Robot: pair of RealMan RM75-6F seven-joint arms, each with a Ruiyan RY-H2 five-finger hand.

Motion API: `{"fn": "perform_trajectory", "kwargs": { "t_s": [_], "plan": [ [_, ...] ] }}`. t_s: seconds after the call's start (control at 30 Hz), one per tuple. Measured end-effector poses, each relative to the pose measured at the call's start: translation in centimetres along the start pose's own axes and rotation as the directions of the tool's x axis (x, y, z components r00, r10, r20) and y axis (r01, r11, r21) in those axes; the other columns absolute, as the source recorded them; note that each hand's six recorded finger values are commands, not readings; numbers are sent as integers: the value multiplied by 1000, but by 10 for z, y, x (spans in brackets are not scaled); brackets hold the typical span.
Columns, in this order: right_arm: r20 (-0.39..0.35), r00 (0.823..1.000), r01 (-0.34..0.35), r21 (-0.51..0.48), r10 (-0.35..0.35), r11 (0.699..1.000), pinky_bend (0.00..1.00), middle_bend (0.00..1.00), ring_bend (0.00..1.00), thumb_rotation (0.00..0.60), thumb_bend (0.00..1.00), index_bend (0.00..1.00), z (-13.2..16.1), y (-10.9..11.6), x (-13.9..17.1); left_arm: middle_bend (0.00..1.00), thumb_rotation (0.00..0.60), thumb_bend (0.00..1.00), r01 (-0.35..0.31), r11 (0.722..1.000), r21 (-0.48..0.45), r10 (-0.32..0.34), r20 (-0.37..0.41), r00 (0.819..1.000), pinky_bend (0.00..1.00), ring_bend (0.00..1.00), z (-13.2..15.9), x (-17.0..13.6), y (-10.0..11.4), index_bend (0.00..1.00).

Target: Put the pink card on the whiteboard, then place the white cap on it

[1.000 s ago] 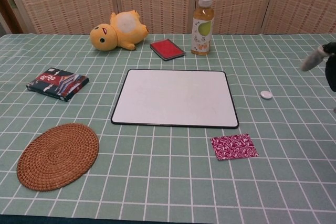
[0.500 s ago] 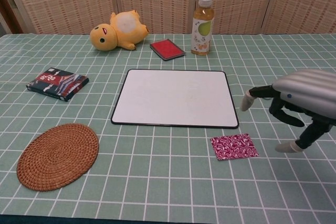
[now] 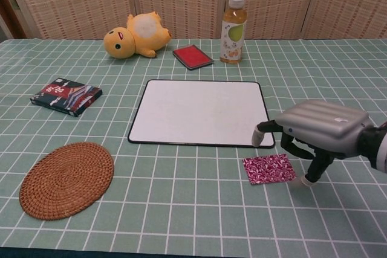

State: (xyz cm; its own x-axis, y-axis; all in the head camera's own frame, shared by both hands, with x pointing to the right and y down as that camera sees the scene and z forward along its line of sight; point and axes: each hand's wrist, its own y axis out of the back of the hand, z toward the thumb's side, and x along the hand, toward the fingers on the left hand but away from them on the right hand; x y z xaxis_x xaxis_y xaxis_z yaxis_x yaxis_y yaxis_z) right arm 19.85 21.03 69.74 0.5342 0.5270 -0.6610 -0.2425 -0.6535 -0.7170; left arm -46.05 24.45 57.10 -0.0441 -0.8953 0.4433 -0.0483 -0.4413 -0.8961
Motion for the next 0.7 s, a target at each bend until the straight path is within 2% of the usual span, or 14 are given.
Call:
{"fn": "perform_trajectory", "kwargs": {
  "t_s": [0.7],
  "plan": [
    [25,997,-68,-15,68,998,1000,836,991,600,161,270,1,-11,-17,169,600,220,8,1000,-2,-8,-5,1000,46,170,-2,2,-4,243]
  ]
}}
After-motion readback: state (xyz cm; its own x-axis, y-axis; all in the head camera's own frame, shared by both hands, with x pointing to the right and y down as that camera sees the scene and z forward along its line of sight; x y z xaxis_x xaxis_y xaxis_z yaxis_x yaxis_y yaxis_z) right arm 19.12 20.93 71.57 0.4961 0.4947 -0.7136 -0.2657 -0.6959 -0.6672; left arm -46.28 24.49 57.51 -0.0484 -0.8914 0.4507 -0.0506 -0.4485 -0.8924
